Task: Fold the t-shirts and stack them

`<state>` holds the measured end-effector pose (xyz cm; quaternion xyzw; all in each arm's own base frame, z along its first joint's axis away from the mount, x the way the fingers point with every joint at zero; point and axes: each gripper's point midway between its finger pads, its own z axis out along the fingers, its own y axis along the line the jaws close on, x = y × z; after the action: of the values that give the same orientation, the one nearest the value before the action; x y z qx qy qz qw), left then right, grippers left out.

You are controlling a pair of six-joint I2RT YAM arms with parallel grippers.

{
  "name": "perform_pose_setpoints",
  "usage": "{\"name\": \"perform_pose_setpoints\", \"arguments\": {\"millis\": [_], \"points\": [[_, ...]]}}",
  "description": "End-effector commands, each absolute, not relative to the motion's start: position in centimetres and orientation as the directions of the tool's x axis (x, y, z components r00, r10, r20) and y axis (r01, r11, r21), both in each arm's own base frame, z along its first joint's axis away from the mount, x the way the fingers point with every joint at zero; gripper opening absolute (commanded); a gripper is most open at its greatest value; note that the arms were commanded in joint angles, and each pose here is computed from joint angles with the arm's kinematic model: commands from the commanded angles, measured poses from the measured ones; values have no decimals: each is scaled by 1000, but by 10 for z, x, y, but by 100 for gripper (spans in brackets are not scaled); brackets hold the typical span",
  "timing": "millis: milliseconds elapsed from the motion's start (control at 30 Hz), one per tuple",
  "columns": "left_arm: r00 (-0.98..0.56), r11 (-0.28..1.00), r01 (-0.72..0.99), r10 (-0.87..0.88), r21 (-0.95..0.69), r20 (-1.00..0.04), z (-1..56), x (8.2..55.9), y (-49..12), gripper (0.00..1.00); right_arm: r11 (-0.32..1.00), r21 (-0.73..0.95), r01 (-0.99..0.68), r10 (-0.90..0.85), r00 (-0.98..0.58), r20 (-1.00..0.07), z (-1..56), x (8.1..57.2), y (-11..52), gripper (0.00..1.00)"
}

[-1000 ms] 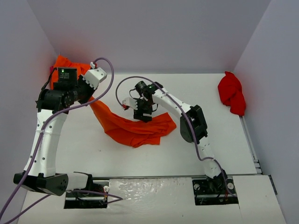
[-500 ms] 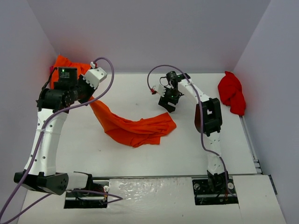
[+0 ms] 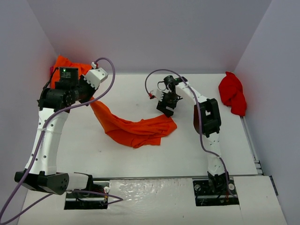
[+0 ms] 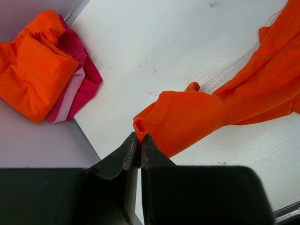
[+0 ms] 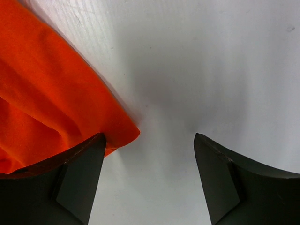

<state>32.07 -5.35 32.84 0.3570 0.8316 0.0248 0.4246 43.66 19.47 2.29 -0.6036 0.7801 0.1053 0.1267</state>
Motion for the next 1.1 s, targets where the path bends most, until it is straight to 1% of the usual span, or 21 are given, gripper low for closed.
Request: {"name": "perform_pose_setpoints", "arguments": {"millis": [0,200,333,367,400,467,533,567,600,667,733,800,867,933,1000,1067], "points": [[-319,745,539,612,392,-724,352,329,-52,0,234,47,-971,-917,-236,-322,27,422,198,73],[-320,743,541,615,393,-721,350,329,-52,0,207,90,-974,-929,-225,-295,23,406,199,73],[-323,741,545,618,393,-717,348,329,-52,0,174,117,-978,-930,-202,-308,28,396,207,73],[-324,740,545,619,393,-716,347,330,-52,0,162,122,-979,-931,-193,-311,29,393,210,72],[-324,740,545,619,394,-715,347,330,-51,0,149,127,-981,-933,-182,-311,29,389,214,69],[-323,739,545,620,395,-715,347,331,-51,0,132,139,-982,-940,-168,-297,25,382,219,50],[-323,740,541,622,400,-714,347,331,-51,0,117,157,-981,-948,-158,-276,19,375,220,17],[-322,740,536,624,406,-712,348,332,-49,0,114,164,-980,-953,-155,-262,15,372,220,5],[-320,743,526,624,414,-713,349,333,-48,0,116,164,-980,-957,-154,-247,12,370,218,0],[-326,758,492,616,428,-717,354,335,-43,0,131,146,-981,-962,-161,-220,11,373,212,0],[-316,789,404,596,464,-738,371,345,-33,0,187,46,-981,-959,-192,-209,28,395,202,0],[-321,818,290,572,496,-755,390,352,-18,0,300,-111,-947,-938,-272,-215,53,434,182,0],[-278,837,135,545,530,-791,429,362,-1,0,383,-271,-883,-910,-310,-275,101,472,168,0],[-227,843,-38,516,537,-826,471,365,23,0,467,-416,-780,-875,-341,-344,155,504,148,0],[-184,830,-200,491,521,-852,511,361,49,0,557,-549,-623,-827,-360,-432,215,535,123,0],[-112,817,-318,472,481,-875,551,354,67,0,648,-637,-417,-761,-398,-513,274,550,81,0]]}}
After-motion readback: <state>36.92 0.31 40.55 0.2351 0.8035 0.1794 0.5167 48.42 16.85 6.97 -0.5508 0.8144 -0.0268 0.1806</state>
